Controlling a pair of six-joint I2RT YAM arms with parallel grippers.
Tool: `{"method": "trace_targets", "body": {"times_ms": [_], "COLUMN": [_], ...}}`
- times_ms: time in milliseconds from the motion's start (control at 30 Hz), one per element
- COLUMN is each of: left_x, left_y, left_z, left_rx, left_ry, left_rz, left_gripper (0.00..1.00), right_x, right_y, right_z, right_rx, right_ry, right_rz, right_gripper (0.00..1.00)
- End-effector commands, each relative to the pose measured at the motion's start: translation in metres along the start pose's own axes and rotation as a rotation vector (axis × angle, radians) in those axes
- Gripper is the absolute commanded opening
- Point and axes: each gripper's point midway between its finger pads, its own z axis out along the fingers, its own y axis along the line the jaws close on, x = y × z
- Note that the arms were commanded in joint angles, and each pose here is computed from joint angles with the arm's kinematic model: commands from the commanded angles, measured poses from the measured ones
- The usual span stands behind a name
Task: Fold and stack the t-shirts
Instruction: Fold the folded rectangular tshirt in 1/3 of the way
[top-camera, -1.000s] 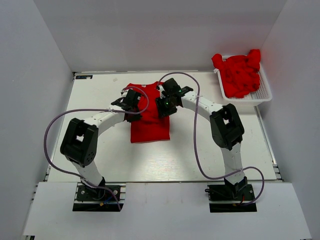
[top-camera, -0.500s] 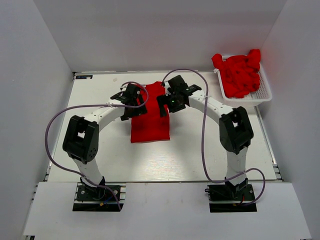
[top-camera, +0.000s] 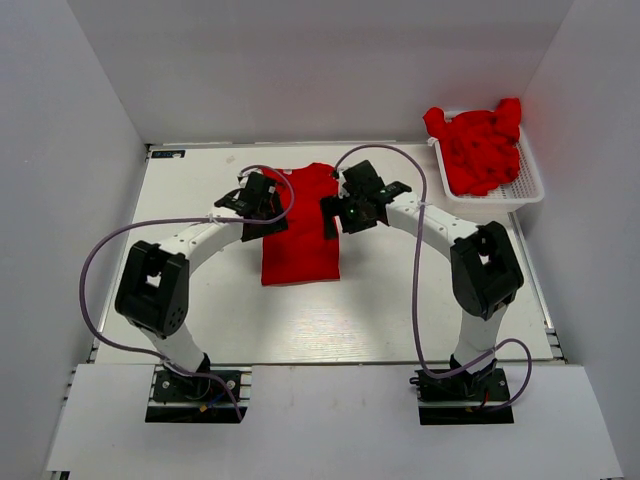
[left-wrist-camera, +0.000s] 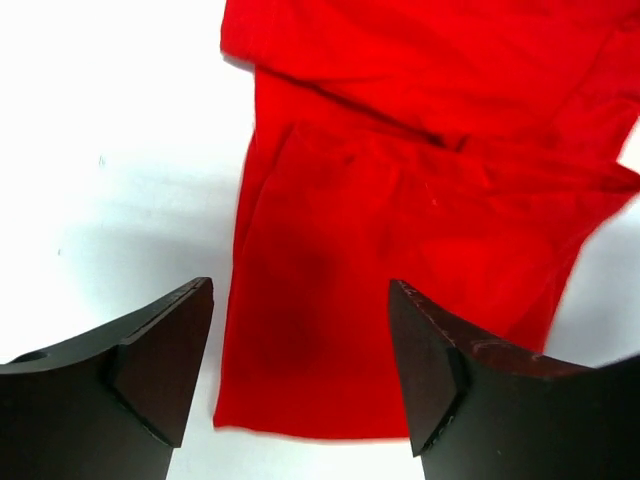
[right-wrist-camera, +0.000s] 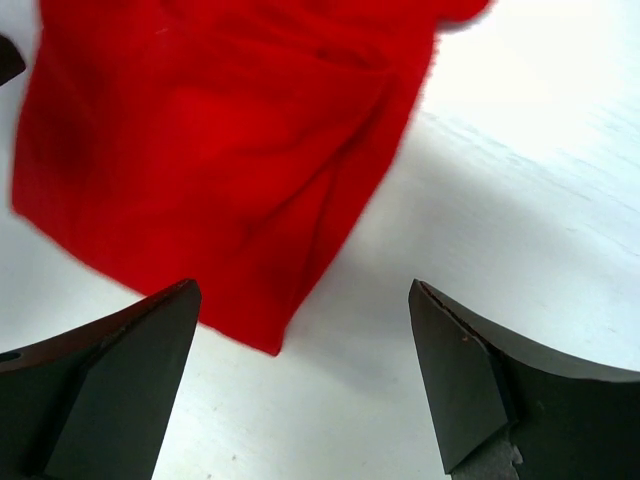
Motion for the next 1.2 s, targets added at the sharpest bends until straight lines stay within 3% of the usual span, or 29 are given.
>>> {"method": "trace_targets", "body": {"times_ms": [0,133,333,767,1033,1167], "left_x": [-0.023,-0.030,-0.009,0.002,0.003,0.003], "left_y": [-0.004,0.005,0.023,0.038,0.053,0.057], "left_z": [0.011,0.031,0.064,0.080,0.080,0.082], "left_rx": [-0.016,-0.104,-0.198,-0.270,-0.314,-0.324], "left_ry": [-0.077,-0.064,0.024,0.075,0.083,0.090], "left_rz": [0.008,0.016,0.019,-0.002,-0.029,-0.034], "left_gripper": [0.83,1.00,1.00,1.00,1.00,1.00], "right_x": [-0.008,-0.009,0.002,0.029,0.060,0.074], "right_y": [-0.026,-0.040,-0.041,-0.035,-0.081,-0.089], "right_z": [0.008,0.022,0.044,0.067,0.059,0.046], "right_rx": [0.157,0.224,0.227,0.203,0.469,0.516], "right_ry": [-0.058,-0.060,-0.023,0.017,0.067,0.064], "right_rz": [0.052,0.061,0.034,0.061,0.144,0.168], "right_gripper": [0.90,0.90,0.90,0.90,0.90,0.90]}}
